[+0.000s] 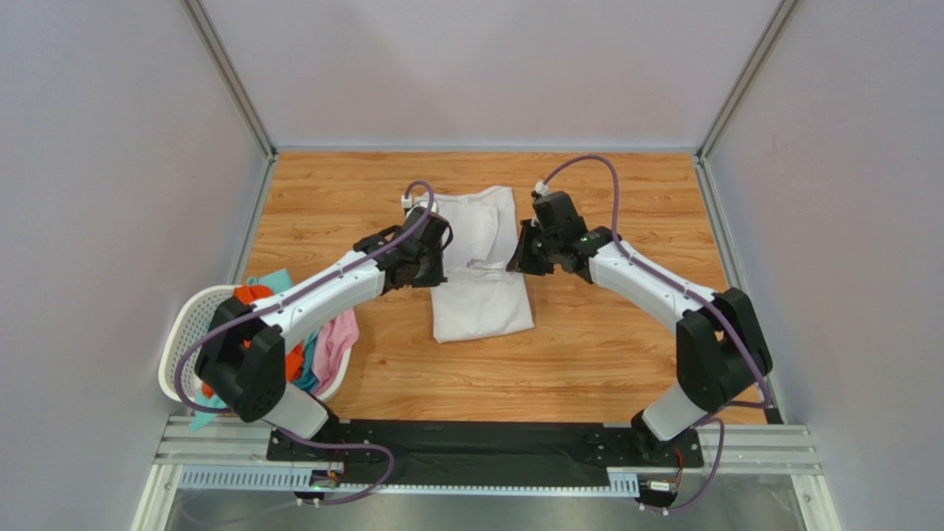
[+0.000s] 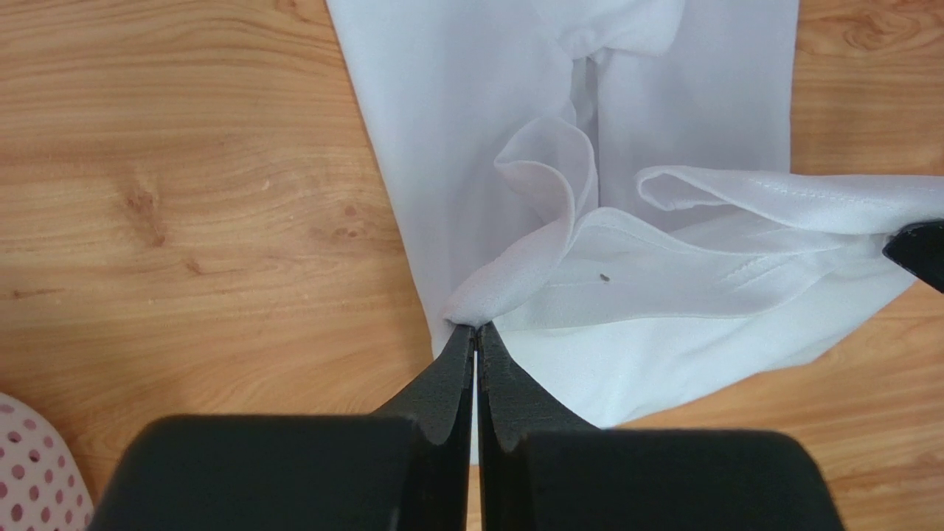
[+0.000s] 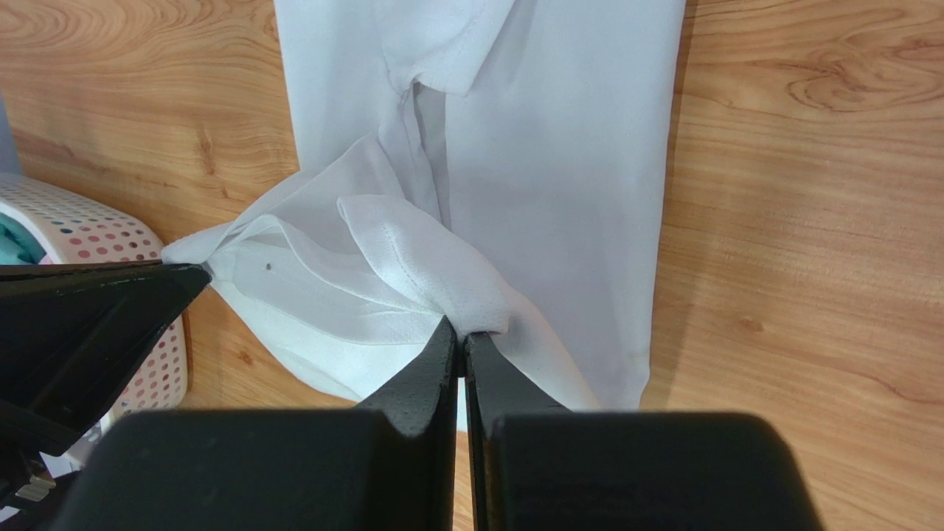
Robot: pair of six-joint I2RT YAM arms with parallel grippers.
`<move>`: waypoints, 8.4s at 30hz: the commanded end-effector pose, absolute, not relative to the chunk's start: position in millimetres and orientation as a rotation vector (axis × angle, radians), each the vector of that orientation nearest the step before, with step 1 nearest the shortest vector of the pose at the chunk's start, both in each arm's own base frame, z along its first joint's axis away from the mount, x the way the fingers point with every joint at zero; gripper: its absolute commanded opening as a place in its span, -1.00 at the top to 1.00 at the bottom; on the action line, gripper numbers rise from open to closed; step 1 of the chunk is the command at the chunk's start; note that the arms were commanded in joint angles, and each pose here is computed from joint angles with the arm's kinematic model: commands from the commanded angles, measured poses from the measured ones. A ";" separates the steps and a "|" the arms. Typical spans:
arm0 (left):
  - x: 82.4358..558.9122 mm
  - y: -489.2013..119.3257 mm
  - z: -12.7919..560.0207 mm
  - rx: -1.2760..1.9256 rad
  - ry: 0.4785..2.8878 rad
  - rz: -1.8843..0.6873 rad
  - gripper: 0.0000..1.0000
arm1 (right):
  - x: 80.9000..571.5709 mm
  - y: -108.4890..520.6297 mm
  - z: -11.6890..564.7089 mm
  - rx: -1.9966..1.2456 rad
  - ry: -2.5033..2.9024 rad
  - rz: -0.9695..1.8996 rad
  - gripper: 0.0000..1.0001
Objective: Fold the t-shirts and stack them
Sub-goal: Fold the tshirt
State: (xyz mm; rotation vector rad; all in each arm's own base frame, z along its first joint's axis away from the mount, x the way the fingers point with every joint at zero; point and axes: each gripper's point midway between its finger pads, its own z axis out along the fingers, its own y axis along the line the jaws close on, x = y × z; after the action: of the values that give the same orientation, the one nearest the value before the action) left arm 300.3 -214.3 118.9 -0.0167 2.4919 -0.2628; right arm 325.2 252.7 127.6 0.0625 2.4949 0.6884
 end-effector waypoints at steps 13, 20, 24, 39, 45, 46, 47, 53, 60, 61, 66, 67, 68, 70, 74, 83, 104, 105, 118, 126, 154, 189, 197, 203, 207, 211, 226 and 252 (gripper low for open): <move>358.0 -218.6 81.4 -0.043 2.542 -0.273 1.00 | 388.8 258.1 87.4 0.101 2.537 0.648 0.95; 366.4 -213.9 71.8 -0.086 2.571 -0.264 0.34 | 398.2 257.1 76.3 0.117 2.569 0.669 0.66; 366.4 -218.1 92.0 -0.075 2.542 -0.312 -0.52 | 393.2 259.6 95.7 0.069 2.560 0.713 0.29; 255.9 -234.0 122.1 -0.060 2.548 -0.607 -0.99 | 279.9 231.3 136.0 0.080 2.506 0.837 -1.00; 217.9 -218.3 89.7 -0.139 2.598 -0.593 -0.99 | 242.3 206.0 103.6 0.136 2.560 0.783 -1.00; 215.7 -216.6 86.3 -0.145 2.605 -0.589 -0.99 | 238.8 203.6 98.9 0.141 2.570 0.774 -1.00; 213.0 -215.2 80.3 -0.152 2.618 -0.581 -0.95 | 235.2 201.3 92.7 0.154 2.585 0.765 -1.00; 216.0 -211.9 60.5 -0.193 2.657 -0.514 -0.65 | 230.3 197.3 81.2 0.168 2.610 0.743 -1.00; 227.9 -214.3 48.5 -0.241 2.664 -0.462 -0.28 | 229.6 196.7 72.8 0.165 2.632 0.728 -1.00; 228.9 -214.9 46.5 -0.246 2.669 -0.455 -0.26 | 228.9 196.7 71.5 0.167 2.637 0.728 -1.00; 236.2 -214.5 43.9 -0.264 2.663 -0.460 -0.14 | 229.4 196.4 64.6 0.164 2.654 0.714 -1.00; 235.8 -214.5 41.9 -0.259 2.669 -0.459 -0.07 | 230.7 197.3 64.8 0.157 2.653 0.715 -0.99; 236.1 -215.1 41.0 -0.258 2.670 -0.460 -0.01 | 231.7 198.1 63.1 0.155 2.658 0.714 -0.99; 234.2 -216.6 35.9 -0.252 2.685 -0.467 0.04 | 234.0 200.0 62.3 0.146 2.658 0.715 -0.97; 232.6 -219.7 27.5 -0.240 2.708 -0.475 0.23 | 242.6 205.7 58.6 0.133 2.671 0.714 -0.89; 229.0 -218.1 14.6 -0.239 2.748 -0.445 1.00 | 258.0 216.4 42.0 0.092 2.695 0.677 -0.52; 201.0 -215.0 16.2 -0.237 2.775 -0.526 1.00 | 228.8 232.1 33.5 -0.040 2.756 0.772 0.93; 197.1 -214.1 20.7 -0.228 2.767 -0.533 1.00 | 219.5 231.6 32.5 -0.047 2.769 0.772 0.94; 121.4 -193.7 81.1 -0.079 2.675 -0.621 1.00 | 108.4 221.7 95.5 -0.216 2.786 0.960 1.00; 104.5 -203.8 145.9 0.074 2.536 -0.801 1.00 | 76.8 226.9 162.2 -0.314 2.670 1.215 1.00; 188.6 -198.5 213.8 -0.051 2.301 -0.519 1.00 | 137.1 217.2 203.0 -0.171 2.513 1.101 1.00; 352.6 -242.5 123.2 -0.038 2.485 -0.420 1.00 | 301.8 186.2 111.6 0.239 2.578 0.868 1.00; 371.5 -242.8 87.1 -0.063 2.561 -0.413 1.00 | 326.1 182.1 74.6 0.316 2.649 0.814 1.00; 373.2 -246.9 66.2 -0.052 2.621 -0.423 1.00 | 335.4 177.9 57.1 0.353 2.678 0.748 0.68; 370.7 -247.0 71.7 -0.049 2.631 -0.427 0.47 | 339.6 179.9 60.9 0.339 2.681 0.758 0.25; 370.5 -243.1 100.2 -0.051 2.583 -0.431 -0.08 | 336.8 182.8 90.0 0.288 2.627 0.806 0.14; 278.3 -255.6 185.6 0.046 2.440 -0.748 -0.99 | 271.9 205.8 168.7 0.113 2.450 1.078 -1.00; 217.1 -254.8 35.2 0.156 2.698 -0.774 -1.00 | 326.0 233.3 60.4 0.097 2.662 0.951 -1.00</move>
State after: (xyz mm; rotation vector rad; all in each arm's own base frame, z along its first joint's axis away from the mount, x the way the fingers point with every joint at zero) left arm 219.0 -252.7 44.3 0.1196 2.7018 -0.7604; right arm 305.9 231.3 58.8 0.1467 2.7189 0.9911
